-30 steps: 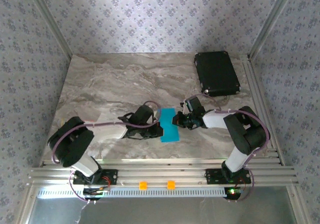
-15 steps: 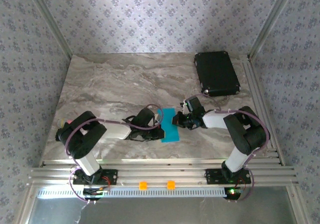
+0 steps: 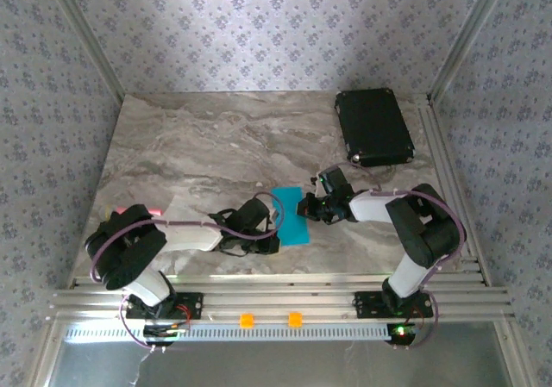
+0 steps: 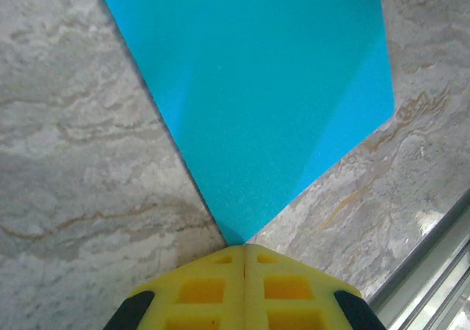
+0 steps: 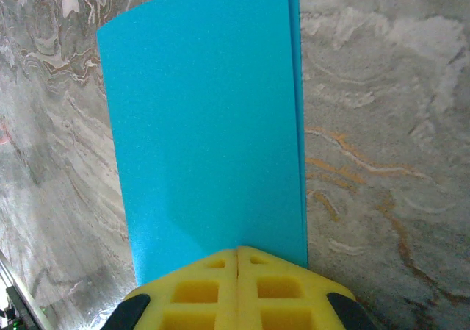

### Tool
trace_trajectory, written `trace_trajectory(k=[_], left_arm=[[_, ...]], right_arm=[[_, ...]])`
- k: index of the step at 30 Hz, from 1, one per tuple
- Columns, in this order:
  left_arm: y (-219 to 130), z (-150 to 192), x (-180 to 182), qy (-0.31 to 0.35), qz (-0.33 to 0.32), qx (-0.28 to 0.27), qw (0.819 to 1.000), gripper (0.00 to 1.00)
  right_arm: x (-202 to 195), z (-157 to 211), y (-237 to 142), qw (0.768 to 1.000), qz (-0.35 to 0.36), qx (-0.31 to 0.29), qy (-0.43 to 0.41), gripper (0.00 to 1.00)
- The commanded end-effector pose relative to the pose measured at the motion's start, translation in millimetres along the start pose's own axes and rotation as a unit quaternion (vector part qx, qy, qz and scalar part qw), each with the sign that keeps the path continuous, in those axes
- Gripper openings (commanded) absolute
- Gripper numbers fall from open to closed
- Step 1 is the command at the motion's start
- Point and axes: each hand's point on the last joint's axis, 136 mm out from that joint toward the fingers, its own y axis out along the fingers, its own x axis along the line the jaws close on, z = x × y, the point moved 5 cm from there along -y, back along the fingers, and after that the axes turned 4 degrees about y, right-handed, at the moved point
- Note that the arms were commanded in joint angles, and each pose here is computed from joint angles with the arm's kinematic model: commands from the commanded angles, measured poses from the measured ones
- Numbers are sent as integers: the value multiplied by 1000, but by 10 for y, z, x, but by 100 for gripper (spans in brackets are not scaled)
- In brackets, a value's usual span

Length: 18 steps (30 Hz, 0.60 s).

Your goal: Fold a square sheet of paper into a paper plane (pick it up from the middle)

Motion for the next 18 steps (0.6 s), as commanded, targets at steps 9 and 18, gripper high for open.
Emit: trace_trajectory(k=[9,18], left_arm=[[-464,-173,-36,-22,5,-60,998,0],[-715,-836,173,-115,64,-127,983,2]], right_arm=[[-550,404,19,989,131,59,32,0],[206,55,-240,997,68,5,-44,7]])
